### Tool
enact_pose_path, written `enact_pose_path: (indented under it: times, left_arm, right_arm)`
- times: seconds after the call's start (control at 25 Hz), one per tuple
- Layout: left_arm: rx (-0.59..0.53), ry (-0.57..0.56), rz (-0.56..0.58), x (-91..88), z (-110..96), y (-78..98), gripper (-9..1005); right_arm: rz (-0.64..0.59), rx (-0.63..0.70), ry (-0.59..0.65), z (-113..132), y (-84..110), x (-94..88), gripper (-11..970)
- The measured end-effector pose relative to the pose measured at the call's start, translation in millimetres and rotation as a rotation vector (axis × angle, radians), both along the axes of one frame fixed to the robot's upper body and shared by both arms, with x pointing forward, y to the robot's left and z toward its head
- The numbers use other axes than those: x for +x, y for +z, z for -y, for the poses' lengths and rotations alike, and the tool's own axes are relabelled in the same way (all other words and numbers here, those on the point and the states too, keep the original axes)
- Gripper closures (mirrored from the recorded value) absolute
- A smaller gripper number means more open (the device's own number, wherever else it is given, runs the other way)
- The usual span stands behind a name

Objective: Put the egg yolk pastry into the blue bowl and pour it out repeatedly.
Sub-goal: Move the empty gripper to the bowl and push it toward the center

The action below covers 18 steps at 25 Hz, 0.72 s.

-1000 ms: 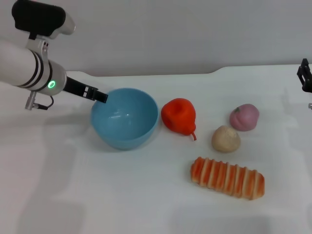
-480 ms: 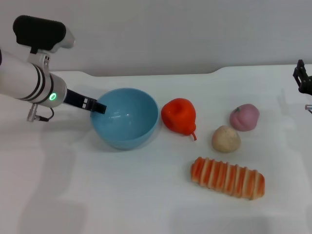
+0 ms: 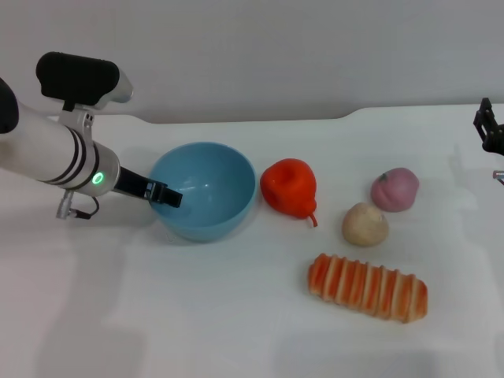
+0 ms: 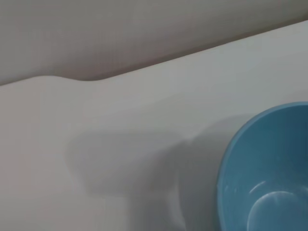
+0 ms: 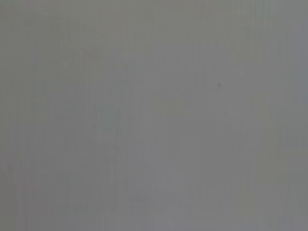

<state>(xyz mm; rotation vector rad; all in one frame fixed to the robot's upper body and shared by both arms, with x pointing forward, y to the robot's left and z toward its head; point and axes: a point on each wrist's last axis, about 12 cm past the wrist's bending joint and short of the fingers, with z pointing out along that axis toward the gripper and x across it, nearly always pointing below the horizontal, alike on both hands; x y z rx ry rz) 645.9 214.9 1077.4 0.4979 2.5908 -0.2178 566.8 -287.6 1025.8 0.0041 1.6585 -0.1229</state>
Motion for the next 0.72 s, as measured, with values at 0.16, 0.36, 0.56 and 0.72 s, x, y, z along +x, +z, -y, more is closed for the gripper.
enact_pose_path:
  times: [0.16, 0.36, 0.56, 0.72]
  left_arm:
    - [-0.025, 0.017, 0.005, -0.4, 2.2, -2.9, 183]
    - [-0.032, 0.022, 0.021, 0.7, 3.6, -2.9, 184]
    - [-0.034, 0.022, 0.035, 0.8, 3.8, -4.1, 184]
    - [-0.008, -0.008, 0.039, -0.4, 6.6, -5.8, 218]
  right_arm:
    - [0.000, 0.000, 0.000, -0.1, 0.1, 0.1, 307]
    - [-0.001, -0.001, -0.001, 0.4, -0.3, -0.3, 307]
    - [-0.003, -0.003, -0.002, 1.1, -0.8, -0.7, 308]
    - [-0.003, -0.004, -0.002, 1.1, -0.7, -0.4, 308]
